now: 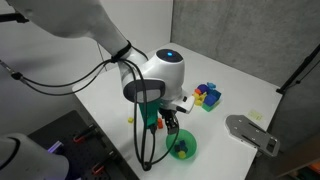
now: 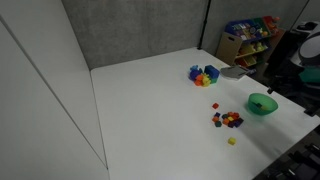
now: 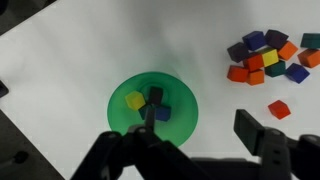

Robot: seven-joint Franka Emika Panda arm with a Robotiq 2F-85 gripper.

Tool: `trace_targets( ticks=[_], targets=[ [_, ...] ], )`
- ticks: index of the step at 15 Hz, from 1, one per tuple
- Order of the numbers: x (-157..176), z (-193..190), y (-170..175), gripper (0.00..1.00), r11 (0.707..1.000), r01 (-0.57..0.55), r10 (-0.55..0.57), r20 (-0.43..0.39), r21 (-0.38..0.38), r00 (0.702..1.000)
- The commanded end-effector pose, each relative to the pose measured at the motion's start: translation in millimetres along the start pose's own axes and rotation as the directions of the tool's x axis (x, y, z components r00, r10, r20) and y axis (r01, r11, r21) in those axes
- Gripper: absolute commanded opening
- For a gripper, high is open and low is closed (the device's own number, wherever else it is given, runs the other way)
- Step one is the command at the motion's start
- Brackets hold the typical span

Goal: Put a small block in the bowl

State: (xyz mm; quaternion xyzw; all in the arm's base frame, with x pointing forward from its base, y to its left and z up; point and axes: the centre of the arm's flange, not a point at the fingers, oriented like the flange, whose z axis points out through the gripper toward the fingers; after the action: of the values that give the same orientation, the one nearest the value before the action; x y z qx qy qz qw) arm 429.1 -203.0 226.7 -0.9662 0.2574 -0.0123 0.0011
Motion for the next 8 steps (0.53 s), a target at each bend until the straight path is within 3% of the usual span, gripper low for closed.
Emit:
trace_targets(
  ticks=[1, 5, 8],
  targets=[
    [-31.2, -35.4, -16.0, 1.00, 0.992, 0.078, -0.082, 0.038, 0.099, 0.996],
    [-63.3, -63.2, -53.6, 1.00, 0.958, 0.213, -0.240, 0.130, 0.191, 0.962],
    [-84.0, -85.4, -76.5, 1.00, 0.941, 0.297, -0.324, 0.179, 0.160, 0.929]
  ],
)
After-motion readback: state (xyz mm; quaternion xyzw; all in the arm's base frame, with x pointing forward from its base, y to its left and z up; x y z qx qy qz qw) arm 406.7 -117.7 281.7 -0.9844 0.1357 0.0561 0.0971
